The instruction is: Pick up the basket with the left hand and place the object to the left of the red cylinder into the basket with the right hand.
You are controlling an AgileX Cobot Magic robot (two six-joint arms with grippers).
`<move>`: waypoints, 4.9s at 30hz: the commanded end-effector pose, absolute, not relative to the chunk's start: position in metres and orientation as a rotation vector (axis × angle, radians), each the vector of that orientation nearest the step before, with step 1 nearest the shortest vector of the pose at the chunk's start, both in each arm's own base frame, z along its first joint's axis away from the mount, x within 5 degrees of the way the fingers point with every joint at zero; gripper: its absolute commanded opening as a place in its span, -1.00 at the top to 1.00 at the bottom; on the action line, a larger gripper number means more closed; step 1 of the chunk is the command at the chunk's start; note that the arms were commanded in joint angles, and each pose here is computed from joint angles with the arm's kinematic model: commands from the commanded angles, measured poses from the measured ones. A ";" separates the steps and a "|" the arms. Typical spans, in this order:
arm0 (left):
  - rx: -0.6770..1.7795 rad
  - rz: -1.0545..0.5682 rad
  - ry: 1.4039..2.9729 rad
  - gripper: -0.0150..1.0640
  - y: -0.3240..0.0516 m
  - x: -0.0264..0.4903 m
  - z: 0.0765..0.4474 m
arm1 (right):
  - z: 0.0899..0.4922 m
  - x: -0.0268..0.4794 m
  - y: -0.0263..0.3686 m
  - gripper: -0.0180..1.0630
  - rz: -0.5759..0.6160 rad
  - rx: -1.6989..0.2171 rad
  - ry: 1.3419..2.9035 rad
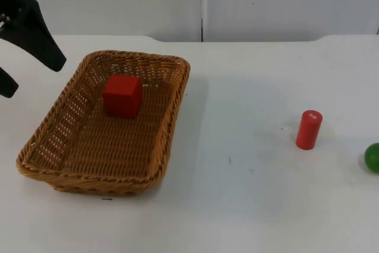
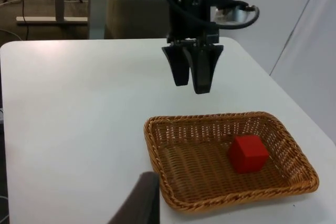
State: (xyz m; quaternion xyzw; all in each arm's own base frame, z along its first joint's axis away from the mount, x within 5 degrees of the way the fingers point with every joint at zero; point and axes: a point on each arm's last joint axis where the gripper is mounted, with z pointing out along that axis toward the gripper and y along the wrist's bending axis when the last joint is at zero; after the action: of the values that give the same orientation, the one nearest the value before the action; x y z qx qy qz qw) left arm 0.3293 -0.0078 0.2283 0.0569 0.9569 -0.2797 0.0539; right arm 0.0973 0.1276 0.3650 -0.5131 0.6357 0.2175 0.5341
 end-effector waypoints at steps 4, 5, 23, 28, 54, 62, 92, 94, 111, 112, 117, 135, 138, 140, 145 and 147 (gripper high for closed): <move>0.148 -0.799 2.866 -0.57 -0.010 0.299 0.241 | 0.366 0.097 0.127 -0.78 0.526 -1.207 1.517; 0.144 -0.787 2.853 -0.57 -0.010 0.292 0.244 | 0.366 0.097 0.127 -0.78 0.526 -1.207 1.517; 0.163 -0.566 2.518 -0.57 -0.019 0.197 0.295 | 0.368 0.098 0.127 -0.78 0.534 -1.171 1.510; 0.194 -0.530 2.393 -0.57 -0.023 0.169 0.317 | 0.370 0.099 0.127 -0.78 0.530 -1.150 1.501; 0.285 -0.367 1.942 -0.57 -0.036 0.065 0.372 | 0.376 0.101 0.127 -0.78 0.611 -1.027 1.516; 0.300 -0.330 1.840 -0.57 -0.039 0.041 0.378 | 0.374 0.100 0.128 -0.78 0.620 -1.048 1.525; 0.248 -0.213 1.753 -0.57 -0.041 -0.036 0.360 | 0.348 0.032 0.075 -0.78 0.686 -1.079 1.402; 0.224 -0.193 1.733 -0.57 -0.040 -0.044 0.357 | 0.346 0.028 0.073 -0.78 0.698 -1.095 1.402; 0.179 -0.123 1.903 -0.57 -0.033 -0.048 0.334 | 0.328 0.008 0.042 -0.78 0.664 -0.992 1.523; 0.179 -0.123 1.903 -0.57 -0.033 -0.048 0.334 | 0.327 0.005 0.040 -0.78 0.661 -0.996 1.523; 0.176 -0.112 1.905 -0.57 -0.032 -0.048 0.334 | 0.322 -0.002 0.028 -0.78 0.636 -0.967 1.549; 0.144 -0.056 1.919 -0.57 -0.027 -0.047 0.333 | 0.298 -0.018 0.002 -0.78 0.555 -0.939 1.745; 0.137 -0.038 1.940 -0.57 -0.025 -0.044 0.328 | 0.297 -0.018 0.001 -0.78 0.537 -0.942 1.759; 0.123 -0.041 1.957 -0.57 -0.023 -0.034 0.319 | 0.295 -0.016 0.000 -0.78 0.516 -0.929 1.770; 0.047 0.022 2.017 -0.57 -0.013 -0.015 0.293 | 0.289 -0.013 0.000 -0.78 0.499 -0.904 1.817; -0.024 0.036 2.040 -0.57 -0.008 -0.008 0.283 | 0.287 -0.012 -0.001 -0.78 0.488 -0.908 1.825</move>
State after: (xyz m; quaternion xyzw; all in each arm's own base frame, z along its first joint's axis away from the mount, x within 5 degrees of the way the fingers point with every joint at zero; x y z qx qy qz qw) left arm -0.0163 -0.0147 0.2939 0.0271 0.8489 0.0032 0.5279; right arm -0.0126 -0.0001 0.2897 -0.3787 0.7495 0.2070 0.5020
